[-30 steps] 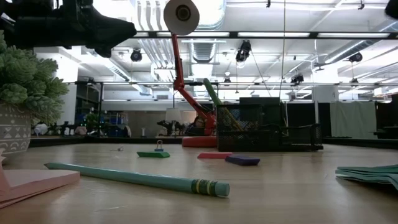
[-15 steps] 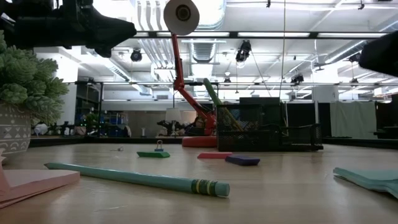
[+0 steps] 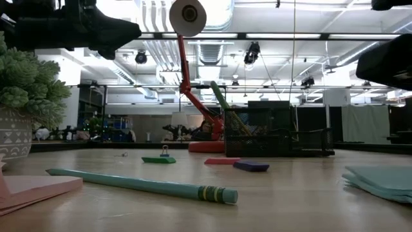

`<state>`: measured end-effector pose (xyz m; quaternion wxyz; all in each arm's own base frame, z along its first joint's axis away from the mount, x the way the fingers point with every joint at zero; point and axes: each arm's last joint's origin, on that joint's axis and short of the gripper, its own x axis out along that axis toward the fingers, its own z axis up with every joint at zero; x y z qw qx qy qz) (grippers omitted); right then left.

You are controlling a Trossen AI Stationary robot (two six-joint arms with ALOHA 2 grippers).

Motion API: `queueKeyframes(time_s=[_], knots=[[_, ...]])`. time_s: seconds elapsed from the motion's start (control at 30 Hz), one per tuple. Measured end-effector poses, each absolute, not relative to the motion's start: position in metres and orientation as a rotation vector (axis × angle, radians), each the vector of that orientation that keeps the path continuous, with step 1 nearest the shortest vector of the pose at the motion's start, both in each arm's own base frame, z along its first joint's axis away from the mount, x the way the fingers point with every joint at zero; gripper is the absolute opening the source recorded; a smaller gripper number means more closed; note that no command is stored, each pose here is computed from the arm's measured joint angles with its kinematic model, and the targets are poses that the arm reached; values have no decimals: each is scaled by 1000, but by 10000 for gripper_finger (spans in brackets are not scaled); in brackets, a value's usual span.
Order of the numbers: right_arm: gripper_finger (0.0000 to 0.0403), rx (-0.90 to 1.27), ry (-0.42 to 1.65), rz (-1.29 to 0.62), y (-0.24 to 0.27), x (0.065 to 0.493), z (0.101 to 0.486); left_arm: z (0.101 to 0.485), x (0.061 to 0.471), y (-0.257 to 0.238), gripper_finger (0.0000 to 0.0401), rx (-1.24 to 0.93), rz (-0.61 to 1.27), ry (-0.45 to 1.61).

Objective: Pick and place office supplies into organizer
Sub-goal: Put the top blue sticky note into the right compartment of the desk organizer

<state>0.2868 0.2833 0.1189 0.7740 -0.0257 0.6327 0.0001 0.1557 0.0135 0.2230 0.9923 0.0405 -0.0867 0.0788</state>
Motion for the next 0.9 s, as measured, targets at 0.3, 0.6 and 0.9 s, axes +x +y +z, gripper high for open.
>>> queueKeyframes(time_s=[0.3,0.6,0.9], knots=[[9,-21,1372,82,287,289,119,223,156,13,107,81,157,-174],[8,-34,1353,90,286,288,126,223,156,13,107,81,157,-174],[7,-62,1269,52,281,283,152,223,156,13,107,81,157,-174]])
